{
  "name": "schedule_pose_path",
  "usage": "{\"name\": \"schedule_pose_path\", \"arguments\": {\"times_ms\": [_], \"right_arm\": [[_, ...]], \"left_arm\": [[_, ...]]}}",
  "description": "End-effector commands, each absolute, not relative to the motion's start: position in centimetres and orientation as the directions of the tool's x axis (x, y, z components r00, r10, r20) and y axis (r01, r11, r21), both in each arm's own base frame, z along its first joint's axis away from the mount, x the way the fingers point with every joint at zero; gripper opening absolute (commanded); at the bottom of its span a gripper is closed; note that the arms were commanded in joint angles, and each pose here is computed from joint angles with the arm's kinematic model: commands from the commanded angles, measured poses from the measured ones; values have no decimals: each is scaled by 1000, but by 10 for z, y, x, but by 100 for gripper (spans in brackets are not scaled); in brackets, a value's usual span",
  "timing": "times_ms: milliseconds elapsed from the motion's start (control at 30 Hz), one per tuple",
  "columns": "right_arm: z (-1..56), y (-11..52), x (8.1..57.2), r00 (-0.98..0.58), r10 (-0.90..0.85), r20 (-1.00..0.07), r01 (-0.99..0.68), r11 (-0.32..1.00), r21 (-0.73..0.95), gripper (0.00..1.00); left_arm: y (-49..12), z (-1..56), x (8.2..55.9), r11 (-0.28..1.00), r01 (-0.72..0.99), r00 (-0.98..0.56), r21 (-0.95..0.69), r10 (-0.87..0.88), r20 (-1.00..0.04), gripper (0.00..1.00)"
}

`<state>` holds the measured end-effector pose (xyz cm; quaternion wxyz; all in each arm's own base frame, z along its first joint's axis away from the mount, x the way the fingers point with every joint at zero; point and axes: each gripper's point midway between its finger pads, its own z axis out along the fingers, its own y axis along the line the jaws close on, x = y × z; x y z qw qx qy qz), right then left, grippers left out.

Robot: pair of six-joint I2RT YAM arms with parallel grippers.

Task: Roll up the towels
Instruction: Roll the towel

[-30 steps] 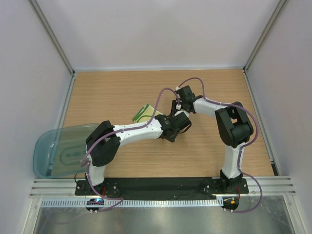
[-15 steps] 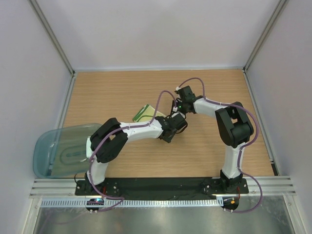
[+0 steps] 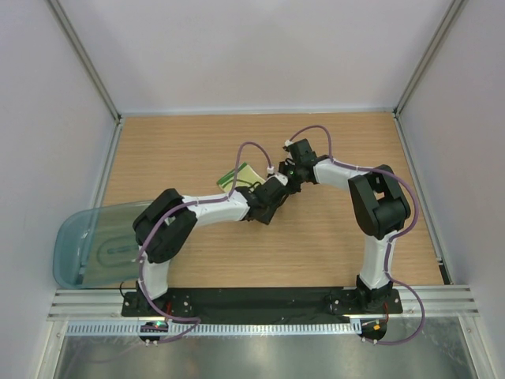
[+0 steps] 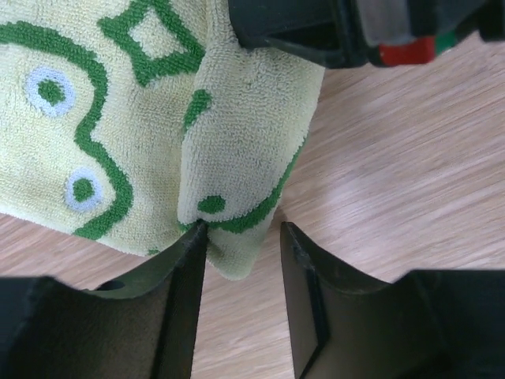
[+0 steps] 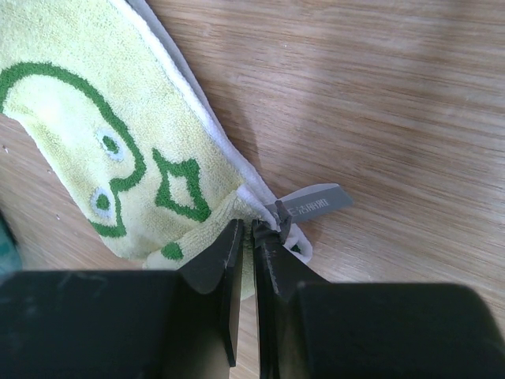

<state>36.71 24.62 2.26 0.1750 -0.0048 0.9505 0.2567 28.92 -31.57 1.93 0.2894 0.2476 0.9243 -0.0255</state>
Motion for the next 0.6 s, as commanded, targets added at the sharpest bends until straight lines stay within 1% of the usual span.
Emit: {"name": "schedule_pose_path", "arguments": {"times_ms": [0, 67, 100, 233, 300, 367, 467, 500, 567], "right_arm": [[-13, 222, 352, -959, 53, -278, -56, 928, 368, 16], [-13, 222, 353, -959, 50, -278, -57, 930, 363, 16], [-14, 222, 353, -960, 51, -276, -54, 931, 361, 16], [-9, 223, 359, -958, 50, -283, -57, 932, 358, 16], [-7, 223, 362, -957, 47, -288, -59, 935, 350, 16], [-1, 223, 367, -953, 43, -300, -66, 937, 344, 16], [12, 218, 374, -944, 39, -327, -73, 944, 323, 20], [18, 215, 374, -942, 35, -334, -73, 949, 305, 26], [29, 209, 380, -933, 30, -359, -79, 956, 284, 33]], "left_arm": [[-302, -31, 267, 858, 512, -767, 29, 473, -433, 37], [-301, -32, 269, 856, 517, -773, 4, 469, -427, 30], [-301, -32, 269, 856, 517, -776, -3, 468, -423, 24], [-302, -30, 266, 851, 525, -779, -17, 473, -411, 18], [-302, -30, 262, 859, 511, -797, -27, 461, -390, 16], [-307, -25, 255, 868, 492, -825, -70, 439, -356, 15], [-314, -9, 246, 871, 473, -848, -135, 408, -338, 12], [-316, -4, 244, 878, 454, -860, -151, 387, -333, 12], [-321, 6, 238, 879, 436, -876, -192, 365, -315, 11]]}}
